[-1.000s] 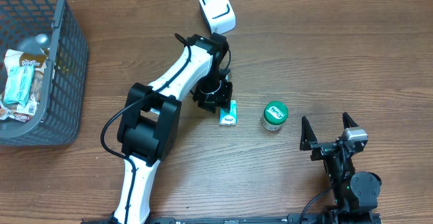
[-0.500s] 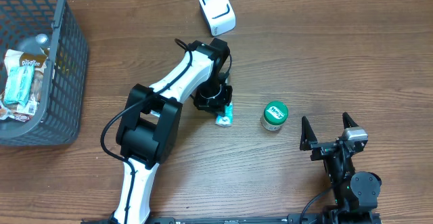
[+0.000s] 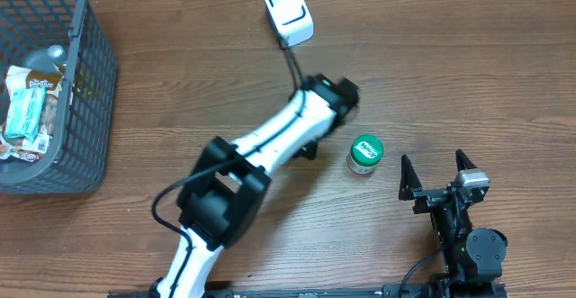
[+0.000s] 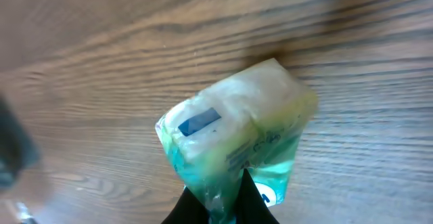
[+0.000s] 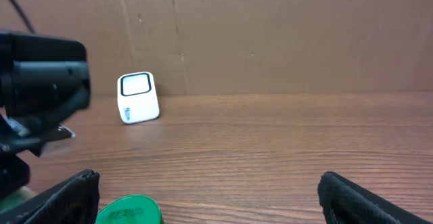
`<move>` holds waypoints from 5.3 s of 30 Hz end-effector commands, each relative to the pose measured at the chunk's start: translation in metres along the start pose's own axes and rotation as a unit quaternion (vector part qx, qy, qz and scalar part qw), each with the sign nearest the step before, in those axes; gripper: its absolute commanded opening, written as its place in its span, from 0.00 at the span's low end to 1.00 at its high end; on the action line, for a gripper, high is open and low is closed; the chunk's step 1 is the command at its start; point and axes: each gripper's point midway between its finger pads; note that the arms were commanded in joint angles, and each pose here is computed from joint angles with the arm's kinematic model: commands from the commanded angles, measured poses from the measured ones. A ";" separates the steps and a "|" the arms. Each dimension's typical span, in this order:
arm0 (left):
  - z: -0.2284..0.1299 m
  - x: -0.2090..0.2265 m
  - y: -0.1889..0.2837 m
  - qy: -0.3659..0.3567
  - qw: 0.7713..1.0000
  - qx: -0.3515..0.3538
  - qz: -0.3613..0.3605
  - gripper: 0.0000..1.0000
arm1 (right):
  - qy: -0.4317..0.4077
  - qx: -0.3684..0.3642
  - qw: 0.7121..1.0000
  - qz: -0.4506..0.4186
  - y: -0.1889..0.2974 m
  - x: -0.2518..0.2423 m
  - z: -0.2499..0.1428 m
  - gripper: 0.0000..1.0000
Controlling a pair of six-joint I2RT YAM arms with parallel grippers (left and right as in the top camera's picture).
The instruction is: Scan the item barcode
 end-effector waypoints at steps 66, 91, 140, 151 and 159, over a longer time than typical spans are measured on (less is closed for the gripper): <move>0.010 -0.016 -0.016 -0.014 0.998 0.052 -0.029 0.54 | 0.002 -0.001 1.000 -0.003 0.000 -0.002 -0.002 1.00; 0.003 -0.033 -0.032 0.009 0.987 0.097 -0.127 0.32 | 0.002 -0.001 1.000 -0.003 0.000 -0.002 -0.002 1.00; 0.012 -0.097 -0.004 0.047 0.944 0.110 -0.308 0.21 | 0.002 -0.001 1.000 -0.003 0.000 -0.002 -0.002 1.00; 0.016 -0.106 0.002 0.059 0.943 0.101 -0.310 0.24 | 0.002 -0.001 1.000 -0.003 0.000 -0.002 -0.002 1.00; 0.017 -0.118 0.010 0.052 0.939 0.094 -0.328 0.24 | 0.002 -0.001 1.000 -0.003 0.000 -0.002 -0.002 1.00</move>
Point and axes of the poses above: each gripper's point midway between its finger pads, its own y axis back along the fingers, its own x axis along the line the jaws close on, z = x × y, and after that the axes turned 6 degrees about -y, right-handed
